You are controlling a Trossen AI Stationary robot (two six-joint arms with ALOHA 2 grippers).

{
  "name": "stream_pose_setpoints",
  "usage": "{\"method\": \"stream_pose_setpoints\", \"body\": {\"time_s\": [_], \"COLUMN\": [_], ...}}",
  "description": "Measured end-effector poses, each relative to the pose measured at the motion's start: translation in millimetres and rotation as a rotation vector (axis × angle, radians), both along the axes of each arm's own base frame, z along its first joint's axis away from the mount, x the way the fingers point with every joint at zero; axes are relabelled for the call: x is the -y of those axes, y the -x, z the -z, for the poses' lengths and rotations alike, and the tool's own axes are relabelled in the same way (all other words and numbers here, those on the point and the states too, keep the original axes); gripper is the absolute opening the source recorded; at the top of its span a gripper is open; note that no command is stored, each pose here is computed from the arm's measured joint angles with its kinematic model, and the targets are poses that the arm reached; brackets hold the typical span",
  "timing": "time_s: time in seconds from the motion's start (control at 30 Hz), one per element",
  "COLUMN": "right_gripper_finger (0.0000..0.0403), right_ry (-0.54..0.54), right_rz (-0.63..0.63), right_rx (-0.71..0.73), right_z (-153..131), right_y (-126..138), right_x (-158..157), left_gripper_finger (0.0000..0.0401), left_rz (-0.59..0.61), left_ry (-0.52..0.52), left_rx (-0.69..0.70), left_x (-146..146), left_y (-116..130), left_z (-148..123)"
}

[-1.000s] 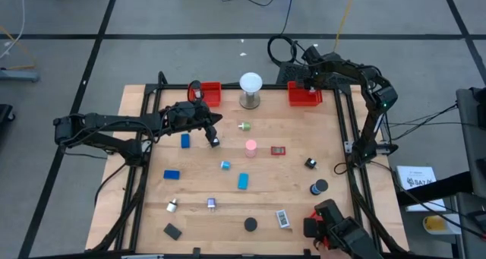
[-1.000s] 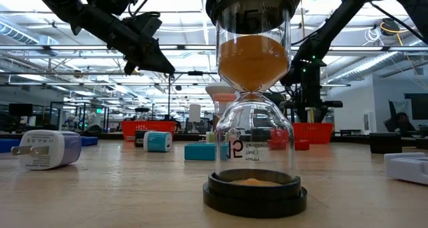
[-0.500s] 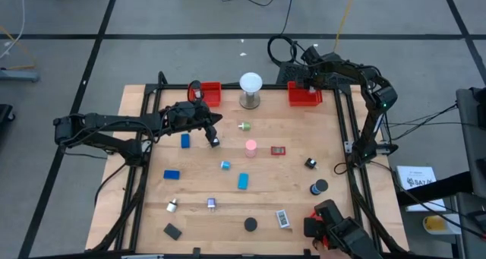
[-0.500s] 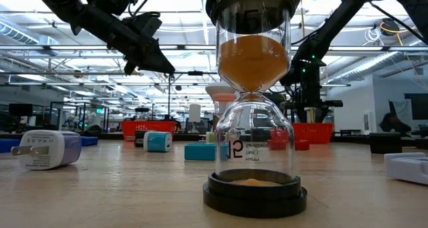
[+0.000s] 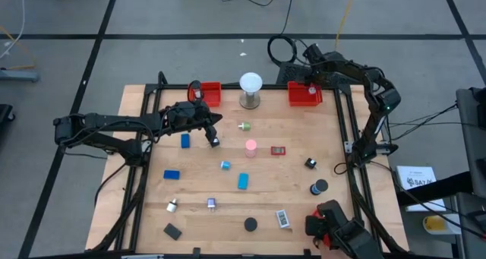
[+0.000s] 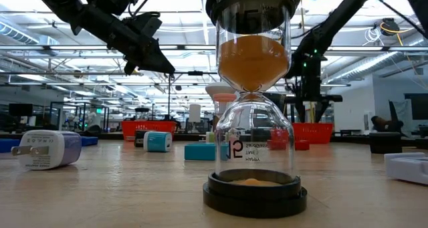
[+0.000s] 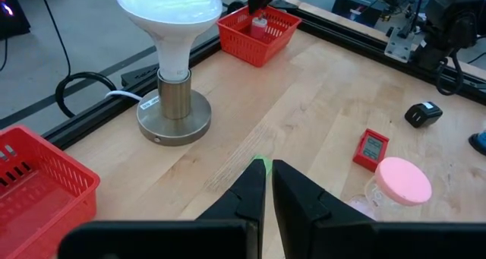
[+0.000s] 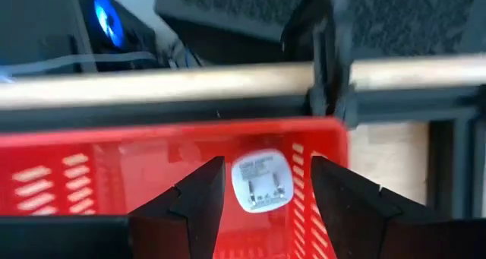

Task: Pick & Place Office items
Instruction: Put the blue digital clock into the bottom right red bin

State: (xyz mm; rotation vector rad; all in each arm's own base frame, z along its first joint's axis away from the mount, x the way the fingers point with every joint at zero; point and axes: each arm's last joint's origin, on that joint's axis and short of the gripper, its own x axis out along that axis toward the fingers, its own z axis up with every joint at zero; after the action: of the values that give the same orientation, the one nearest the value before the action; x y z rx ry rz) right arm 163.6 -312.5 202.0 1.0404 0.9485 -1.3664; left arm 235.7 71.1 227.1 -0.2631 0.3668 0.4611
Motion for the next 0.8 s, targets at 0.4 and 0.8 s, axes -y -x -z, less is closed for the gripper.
{"method": "stream_pose_setpoints", "body": {"time_s": [0.4,0.8], "right_gripper_finger": [0.0119,0.0012], "right_ry": [0.321,0.59], "right_rz": [-0.31,-0.592], "right_rx": [0.042,0.212], "right_z": [-84.8,-98.9], "right_y": [-11.7,-59.0], "right_x": [-40.3,-108.4], "left_gripper_finger": [0.0026,0.0026], "left_rz": [-0.032,-0.02], "left_ry": [0.062,0.059], "left_rx": [0.029,0.093], "left_x": [-1.4,-5.1], "left_y": [0.4,3.2], "left_z": [0.0,-9.0]}}
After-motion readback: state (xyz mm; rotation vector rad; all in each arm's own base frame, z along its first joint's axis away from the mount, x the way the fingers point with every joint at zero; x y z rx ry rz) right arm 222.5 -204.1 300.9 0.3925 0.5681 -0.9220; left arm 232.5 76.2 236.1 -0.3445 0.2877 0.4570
